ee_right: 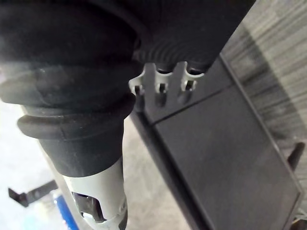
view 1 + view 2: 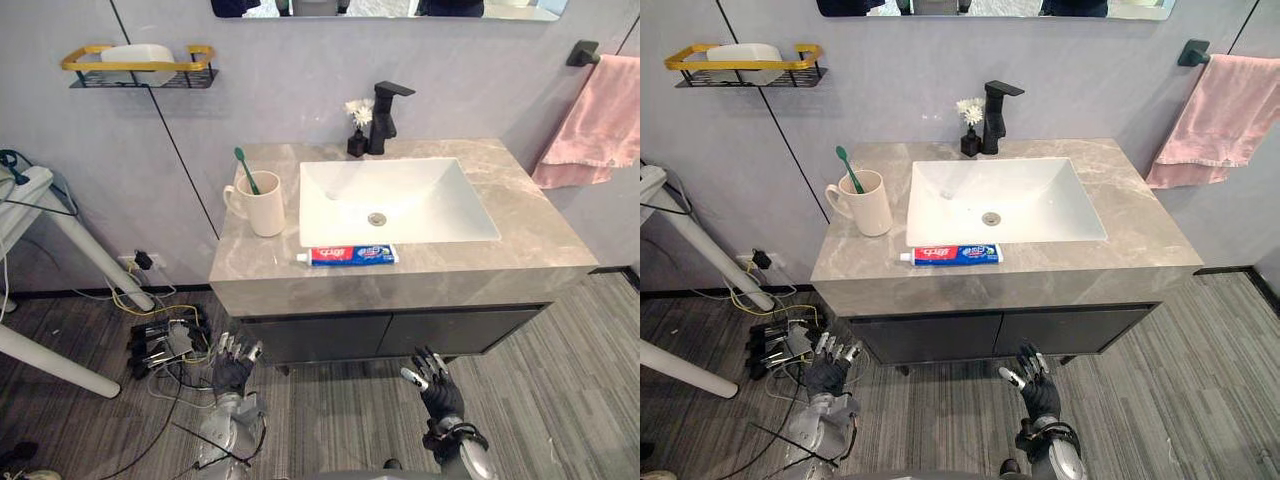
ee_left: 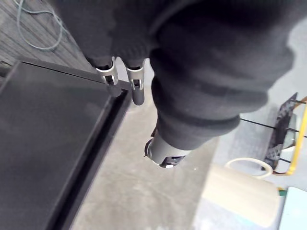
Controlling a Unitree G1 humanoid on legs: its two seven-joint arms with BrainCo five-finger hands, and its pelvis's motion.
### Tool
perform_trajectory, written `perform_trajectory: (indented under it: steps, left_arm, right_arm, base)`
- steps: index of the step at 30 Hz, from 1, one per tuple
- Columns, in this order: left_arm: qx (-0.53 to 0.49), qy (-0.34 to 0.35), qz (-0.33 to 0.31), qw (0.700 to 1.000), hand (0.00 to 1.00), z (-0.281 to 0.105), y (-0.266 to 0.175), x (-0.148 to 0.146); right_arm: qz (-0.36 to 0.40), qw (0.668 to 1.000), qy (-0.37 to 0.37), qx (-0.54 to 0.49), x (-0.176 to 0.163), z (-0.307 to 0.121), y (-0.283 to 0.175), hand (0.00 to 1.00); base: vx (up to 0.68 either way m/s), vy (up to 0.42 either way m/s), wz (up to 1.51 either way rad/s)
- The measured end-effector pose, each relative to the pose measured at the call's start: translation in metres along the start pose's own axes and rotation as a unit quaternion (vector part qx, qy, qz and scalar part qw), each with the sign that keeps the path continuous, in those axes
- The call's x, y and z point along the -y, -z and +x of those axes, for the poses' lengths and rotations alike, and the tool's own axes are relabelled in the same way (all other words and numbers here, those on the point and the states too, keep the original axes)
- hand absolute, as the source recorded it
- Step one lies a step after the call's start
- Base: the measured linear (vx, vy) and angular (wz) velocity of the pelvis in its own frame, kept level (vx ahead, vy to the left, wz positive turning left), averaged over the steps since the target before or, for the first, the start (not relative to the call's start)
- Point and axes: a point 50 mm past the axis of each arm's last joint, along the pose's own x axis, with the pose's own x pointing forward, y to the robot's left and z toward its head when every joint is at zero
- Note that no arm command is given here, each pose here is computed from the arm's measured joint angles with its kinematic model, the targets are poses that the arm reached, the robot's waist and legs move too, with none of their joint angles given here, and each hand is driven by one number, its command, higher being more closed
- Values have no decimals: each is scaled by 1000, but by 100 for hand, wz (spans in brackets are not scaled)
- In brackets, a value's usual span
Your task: Organize washtable
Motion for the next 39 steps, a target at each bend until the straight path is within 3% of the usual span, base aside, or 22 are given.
perform_trajectory:
  steps: [5, 8, 11, 17, 24, 31, 39]
  left_arm:
    - [-56, -8, 13, 998, 0, 1, 20, -6]
    - [-60, -12, 30, 998, 0, 2, 18, -15]
    - [-59, -4, 49, 997, 0, 2, 16, -21]
    - [-78, 11, 57, 995, 0, -1, 24, -20]
    - [-93, 42, 65, 993, 0, -3, 31, -13]
    - [-108, 88, 76, 987, 0, -7, 37, -3]
    - [-120, 109, 73, 984, 0, -12, 43, 2]
  right_arm:
    - [12, 989, 146, 32, 66, -9, -23, 0]
    - [-14, 960, 243, 136, 109, -19, -83, 0]
    - [-78, 923, 271, 262, 118, -27, -155, 0]
    - [-146, 881, 222, 392, 86, -16, -236, 0]
    - [-244, 842, 101, 470, 17, 4, -305, 0]
    - [-376, 811, -12, 447, -35, 23, -319, 0]
    - [-492, 791, -65, 358, -41, 44, -302, 0]
  base:
    - [-3, -54, 33]
    - [-41, -22, 31]
    - [-61, 1, 21]
    - [-26, -1, 11]
    - [40, 9, 11]
    - [-3, 10, 9]
    - [-21, -4, 5]
